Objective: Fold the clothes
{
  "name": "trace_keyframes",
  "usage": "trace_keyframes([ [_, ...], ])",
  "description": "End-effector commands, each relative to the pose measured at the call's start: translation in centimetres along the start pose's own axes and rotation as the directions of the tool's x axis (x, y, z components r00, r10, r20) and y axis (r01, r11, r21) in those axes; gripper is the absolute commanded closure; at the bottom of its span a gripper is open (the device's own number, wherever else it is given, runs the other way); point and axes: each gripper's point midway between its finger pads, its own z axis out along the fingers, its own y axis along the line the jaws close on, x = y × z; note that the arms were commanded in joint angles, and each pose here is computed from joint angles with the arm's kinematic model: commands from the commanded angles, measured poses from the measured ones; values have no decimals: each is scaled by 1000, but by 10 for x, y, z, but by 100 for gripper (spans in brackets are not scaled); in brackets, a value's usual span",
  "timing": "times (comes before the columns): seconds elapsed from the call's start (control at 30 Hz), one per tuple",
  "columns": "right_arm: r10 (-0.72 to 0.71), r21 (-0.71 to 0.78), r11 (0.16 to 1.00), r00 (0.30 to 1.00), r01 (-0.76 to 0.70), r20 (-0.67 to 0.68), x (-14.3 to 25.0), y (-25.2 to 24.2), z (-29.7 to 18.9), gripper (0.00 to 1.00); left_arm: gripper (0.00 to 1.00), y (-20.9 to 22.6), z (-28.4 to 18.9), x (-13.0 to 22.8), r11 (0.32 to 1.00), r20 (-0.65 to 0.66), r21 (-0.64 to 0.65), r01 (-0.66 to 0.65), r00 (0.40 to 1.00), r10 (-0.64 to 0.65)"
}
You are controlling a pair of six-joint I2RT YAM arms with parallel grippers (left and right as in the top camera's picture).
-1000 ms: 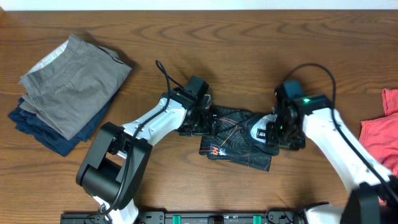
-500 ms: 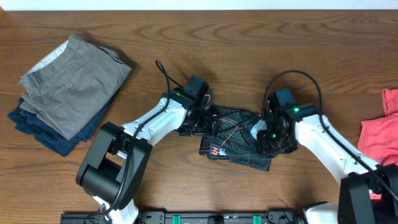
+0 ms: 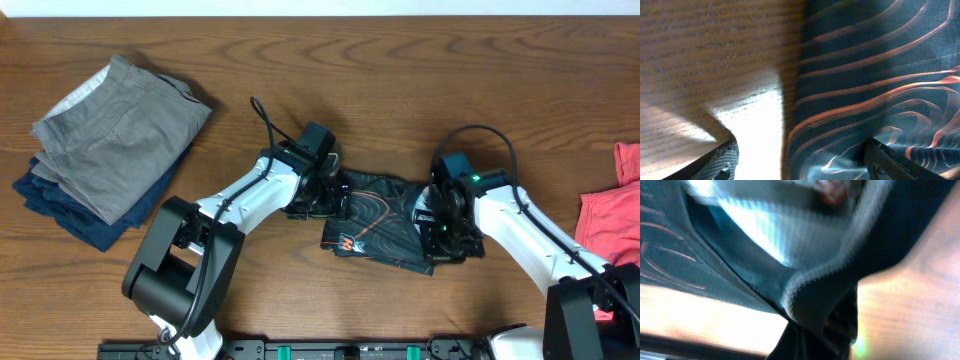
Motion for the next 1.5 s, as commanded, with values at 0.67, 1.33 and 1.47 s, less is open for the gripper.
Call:
trace_keyframes([
  [0.67, 162, -40, 987, 950, -157, 265, -44, -6, -64, 71, 18, -15, -94, -75, 993, 388, 66, -94, 920, 62],
  [1.33, 46, -175, 985, 981, -13, 186, -20, 32, -14, 63, 7, -33, -5, -72, 951, 203, 281, -129, 976, 72],
  [1.47, 28, -177, 984, 979, 8, 203, -20, 34, 0, 63, 15, -32, 4, -69, 953, 185, 277, -124, 980, 74],
])
